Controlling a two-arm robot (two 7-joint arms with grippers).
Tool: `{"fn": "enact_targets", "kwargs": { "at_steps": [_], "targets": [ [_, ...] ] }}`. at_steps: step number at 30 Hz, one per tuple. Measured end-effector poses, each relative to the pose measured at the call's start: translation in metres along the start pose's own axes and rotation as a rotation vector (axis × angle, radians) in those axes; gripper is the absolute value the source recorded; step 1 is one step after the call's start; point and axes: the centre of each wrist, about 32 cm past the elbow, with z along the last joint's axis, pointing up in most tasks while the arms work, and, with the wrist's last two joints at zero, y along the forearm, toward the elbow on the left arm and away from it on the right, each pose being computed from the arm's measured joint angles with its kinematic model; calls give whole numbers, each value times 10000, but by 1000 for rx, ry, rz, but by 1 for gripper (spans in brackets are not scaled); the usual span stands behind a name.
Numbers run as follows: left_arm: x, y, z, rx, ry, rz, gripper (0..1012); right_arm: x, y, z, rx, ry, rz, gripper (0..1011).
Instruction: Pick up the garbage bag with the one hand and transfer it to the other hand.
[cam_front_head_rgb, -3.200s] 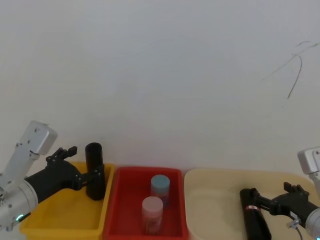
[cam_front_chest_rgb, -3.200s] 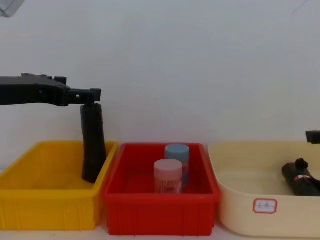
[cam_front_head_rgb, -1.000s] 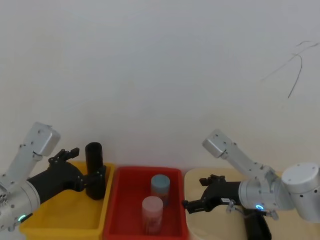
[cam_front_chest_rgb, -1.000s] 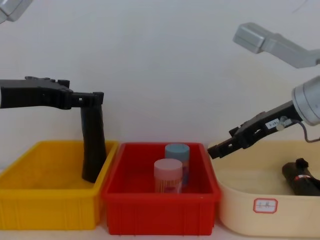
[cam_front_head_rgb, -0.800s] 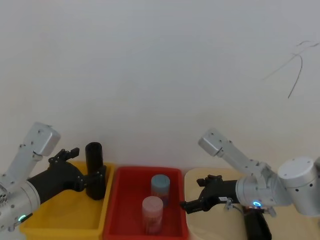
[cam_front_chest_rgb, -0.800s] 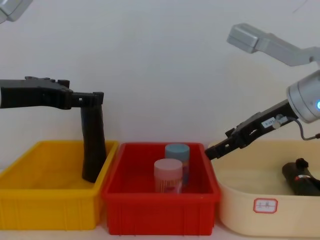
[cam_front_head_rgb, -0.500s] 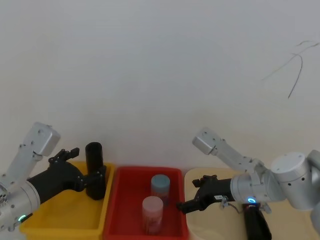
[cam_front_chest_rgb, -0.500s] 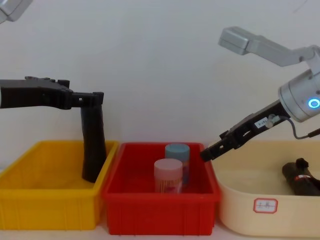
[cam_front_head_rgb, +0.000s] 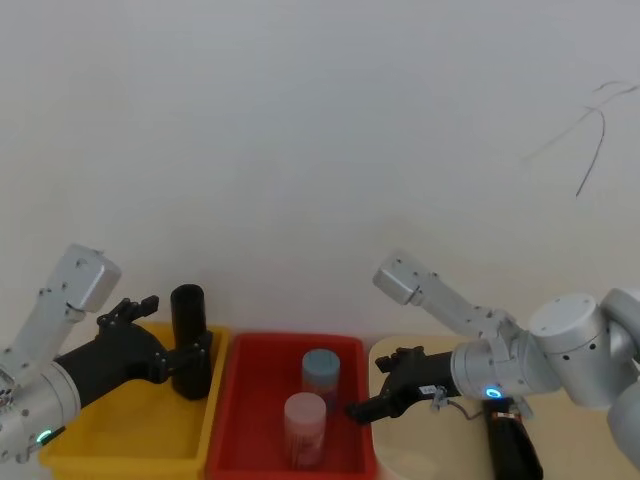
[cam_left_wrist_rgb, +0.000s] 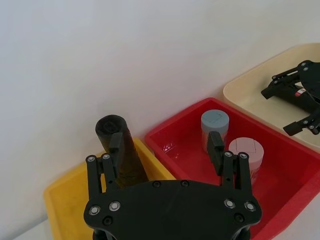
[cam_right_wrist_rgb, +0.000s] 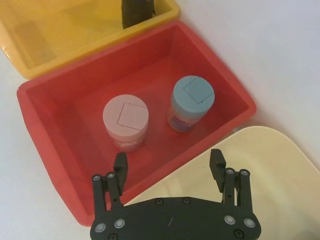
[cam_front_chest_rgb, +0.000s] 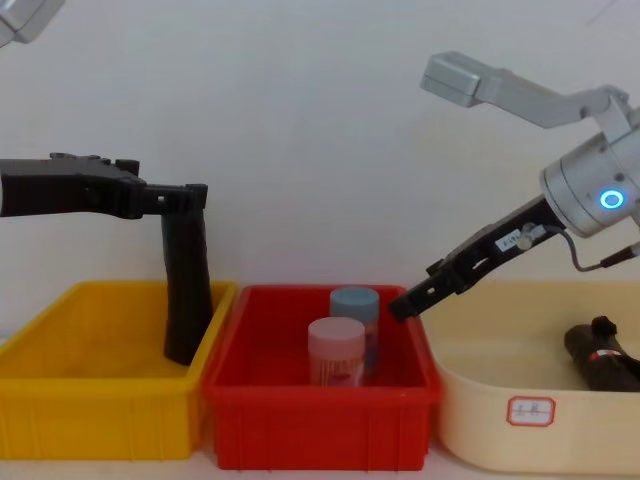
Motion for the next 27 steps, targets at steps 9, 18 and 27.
{"fn": "enact_targets", "kwargs": {
  "at_steps": [9,18,27],
  "targets": [
    [0,0,0,0,0,0,1000,12,6,29,-1,-6,5,999],
    [0,0,0,0,0,0,1000,15,10,41,-1,-8,7,999],
    [0,0,0,0,0,0,1000,11,-15,48,21,-6,10,999]
  ]
}}
